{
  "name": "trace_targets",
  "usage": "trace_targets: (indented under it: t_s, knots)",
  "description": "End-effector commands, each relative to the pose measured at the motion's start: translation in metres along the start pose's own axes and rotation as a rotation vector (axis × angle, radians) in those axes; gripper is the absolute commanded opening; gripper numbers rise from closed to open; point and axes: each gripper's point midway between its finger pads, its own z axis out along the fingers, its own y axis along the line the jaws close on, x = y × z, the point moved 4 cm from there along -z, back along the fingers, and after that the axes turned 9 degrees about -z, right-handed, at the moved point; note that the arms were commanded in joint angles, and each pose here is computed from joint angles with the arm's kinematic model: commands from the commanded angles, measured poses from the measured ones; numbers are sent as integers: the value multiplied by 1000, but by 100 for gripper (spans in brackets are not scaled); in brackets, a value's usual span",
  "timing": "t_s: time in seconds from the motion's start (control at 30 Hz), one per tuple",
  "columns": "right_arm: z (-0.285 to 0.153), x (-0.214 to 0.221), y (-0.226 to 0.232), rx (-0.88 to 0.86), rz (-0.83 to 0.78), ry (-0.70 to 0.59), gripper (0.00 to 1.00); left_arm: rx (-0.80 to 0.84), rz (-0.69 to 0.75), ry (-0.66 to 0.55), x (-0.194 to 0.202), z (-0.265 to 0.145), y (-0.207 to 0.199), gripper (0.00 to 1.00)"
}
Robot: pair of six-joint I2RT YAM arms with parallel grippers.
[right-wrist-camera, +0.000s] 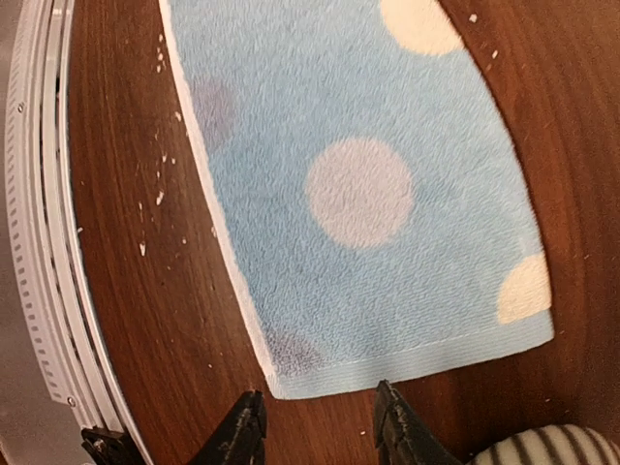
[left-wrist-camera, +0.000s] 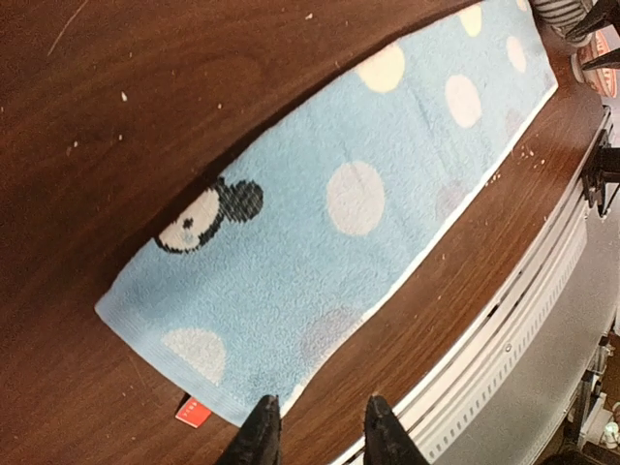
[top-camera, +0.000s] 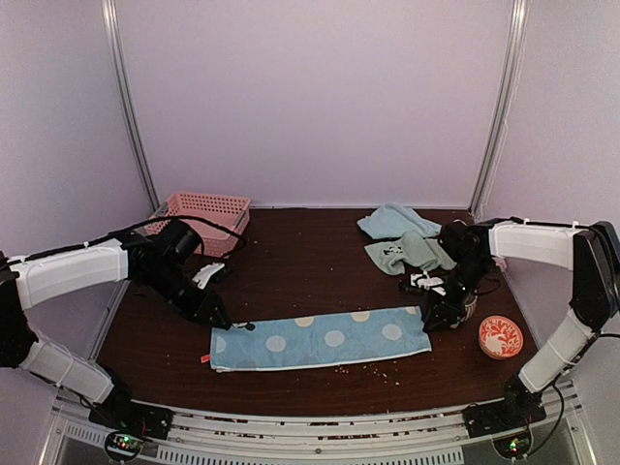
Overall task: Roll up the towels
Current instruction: Fold the towel at the center of the board, then move the towel to the center of the board.
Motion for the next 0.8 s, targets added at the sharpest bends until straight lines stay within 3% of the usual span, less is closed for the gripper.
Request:
trace_targets:
  t_s: [0.0, 0.2, 0.4, 0.77]
  knots:
    - [-14, -26, -13, 40, 49, -95, 37, 5, 9, -46, -27, 7, -4, 27]
    - [-6, -38, -68, 255, 192, -84, 29, -150, -122, -47, -44, 46, 32, 1]
    - [22, -32, -91, 267, 283, -17, 18, -209, -174, -72, -48, 63, 50, 0]
    - [48, -12, -119, 386, 341, 161, 10, -424, -233, -77, -48, 71, 85, 0]
